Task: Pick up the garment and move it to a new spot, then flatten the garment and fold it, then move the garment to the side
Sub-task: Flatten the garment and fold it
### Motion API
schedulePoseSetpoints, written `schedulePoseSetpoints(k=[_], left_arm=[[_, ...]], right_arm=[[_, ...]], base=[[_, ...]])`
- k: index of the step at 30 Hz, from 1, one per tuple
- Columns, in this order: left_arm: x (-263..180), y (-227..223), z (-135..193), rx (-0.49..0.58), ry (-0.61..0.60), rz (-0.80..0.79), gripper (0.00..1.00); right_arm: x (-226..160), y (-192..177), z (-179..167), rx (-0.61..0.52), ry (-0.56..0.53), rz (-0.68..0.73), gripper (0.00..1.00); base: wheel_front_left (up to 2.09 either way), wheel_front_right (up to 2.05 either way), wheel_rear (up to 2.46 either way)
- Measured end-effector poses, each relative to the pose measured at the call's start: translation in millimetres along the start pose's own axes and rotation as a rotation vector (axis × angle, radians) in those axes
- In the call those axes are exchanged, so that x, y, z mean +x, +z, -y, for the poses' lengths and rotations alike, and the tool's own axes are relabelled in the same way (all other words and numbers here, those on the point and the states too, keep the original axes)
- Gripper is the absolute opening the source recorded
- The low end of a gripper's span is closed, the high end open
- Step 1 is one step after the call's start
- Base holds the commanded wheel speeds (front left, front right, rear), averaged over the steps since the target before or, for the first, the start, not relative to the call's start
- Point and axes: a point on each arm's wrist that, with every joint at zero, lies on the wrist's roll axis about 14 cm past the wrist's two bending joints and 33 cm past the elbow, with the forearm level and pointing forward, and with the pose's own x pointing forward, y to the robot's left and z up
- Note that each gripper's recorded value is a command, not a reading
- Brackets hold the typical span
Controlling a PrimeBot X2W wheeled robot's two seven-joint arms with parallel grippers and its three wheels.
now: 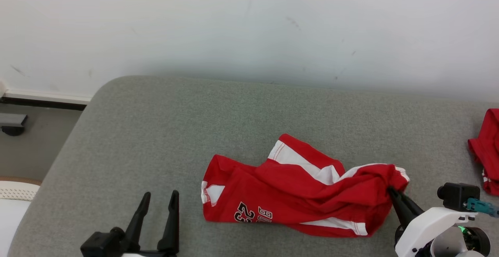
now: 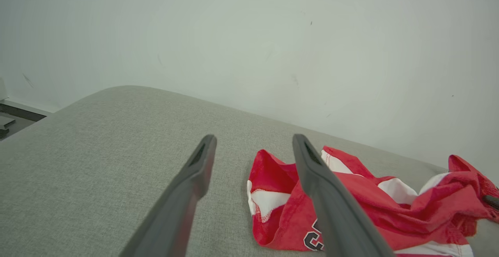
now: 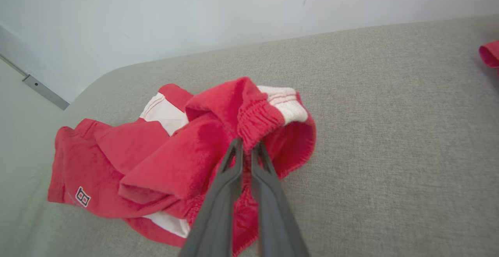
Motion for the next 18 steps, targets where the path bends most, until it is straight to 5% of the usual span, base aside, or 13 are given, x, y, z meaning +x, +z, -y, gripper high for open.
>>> schedulePoseSetpoints(k=[11,18], left_arm=[[-3.6,-1.1,-8.3,0.004,0.026,-0.005,1.0],[5.7,-7.5,-15.4,0.011,0.041,-0.024,1.0]], right_arm=[[10.0,22.0,-9.6,0.063,0.052,0.037,0.0],[44.1,74.9,5.2,-0.005,0.057,0.065,0.0]], base=[[0.0,0.0,0.0],[0.0,0.0,0.0]])
